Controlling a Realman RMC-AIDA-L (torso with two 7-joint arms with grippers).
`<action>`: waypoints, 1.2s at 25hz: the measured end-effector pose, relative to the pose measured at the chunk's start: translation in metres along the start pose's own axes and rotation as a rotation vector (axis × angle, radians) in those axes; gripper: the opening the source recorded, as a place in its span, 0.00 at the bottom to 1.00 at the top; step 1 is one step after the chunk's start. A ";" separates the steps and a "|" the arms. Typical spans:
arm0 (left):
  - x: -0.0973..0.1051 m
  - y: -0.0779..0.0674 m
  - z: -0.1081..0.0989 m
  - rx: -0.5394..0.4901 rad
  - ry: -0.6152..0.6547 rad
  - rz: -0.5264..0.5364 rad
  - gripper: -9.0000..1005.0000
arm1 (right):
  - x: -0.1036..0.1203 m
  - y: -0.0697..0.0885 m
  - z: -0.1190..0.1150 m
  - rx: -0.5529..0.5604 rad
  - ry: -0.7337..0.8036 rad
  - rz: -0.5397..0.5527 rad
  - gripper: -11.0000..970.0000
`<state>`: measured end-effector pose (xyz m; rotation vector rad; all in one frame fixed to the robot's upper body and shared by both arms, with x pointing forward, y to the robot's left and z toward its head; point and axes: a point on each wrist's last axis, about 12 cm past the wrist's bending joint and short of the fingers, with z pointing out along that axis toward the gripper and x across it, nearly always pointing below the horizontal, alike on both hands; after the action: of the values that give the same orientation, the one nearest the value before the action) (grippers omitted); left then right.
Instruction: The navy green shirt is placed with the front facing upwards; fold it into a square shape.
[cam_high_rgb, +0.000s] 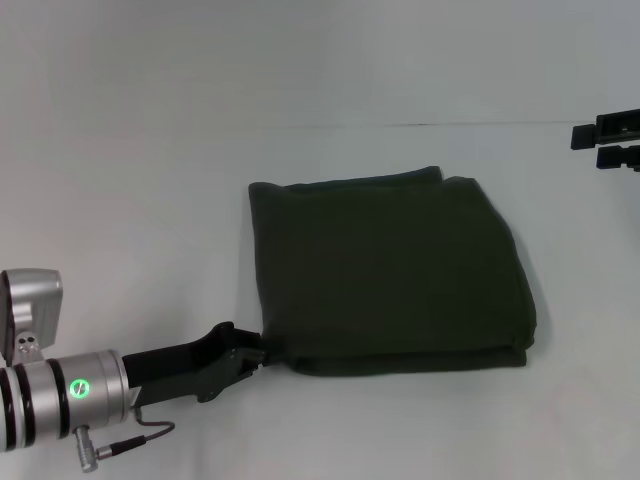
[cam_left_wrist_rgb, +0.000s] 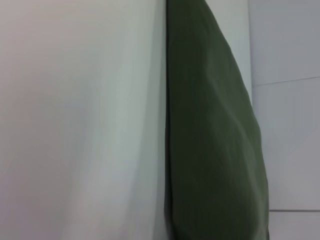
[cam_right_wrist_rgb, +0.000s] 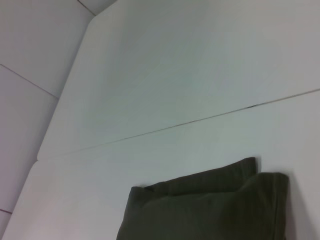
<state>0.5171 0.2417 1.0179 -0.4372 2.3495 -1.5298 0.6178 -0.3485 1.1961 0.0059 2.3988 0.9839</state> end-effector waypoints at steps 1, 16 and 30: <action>0.000 0.000 -0.001 -0.002 0.003 -0.001 0.08 | 0.000 0.000 0.000 0.000 0.000 -0.001 0.65; -0.002 0.007 -0.014 -0.029 -0.011 -0.012 0.11 | 0.000 -0.002 0.000 0.008 -0.009 0.002 0.65; -0.007 0.008 -0.047 -0.029 -0.009 0.080 0.14 | 0.000 -0.004 0.003 0.008 -0.009 -0.011 0.65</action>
<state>0.5030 0.2865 1.0298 -0.3511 2.3554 -1.4560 0.6200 -0.3491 1.1919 0.0003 2.3916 0.9676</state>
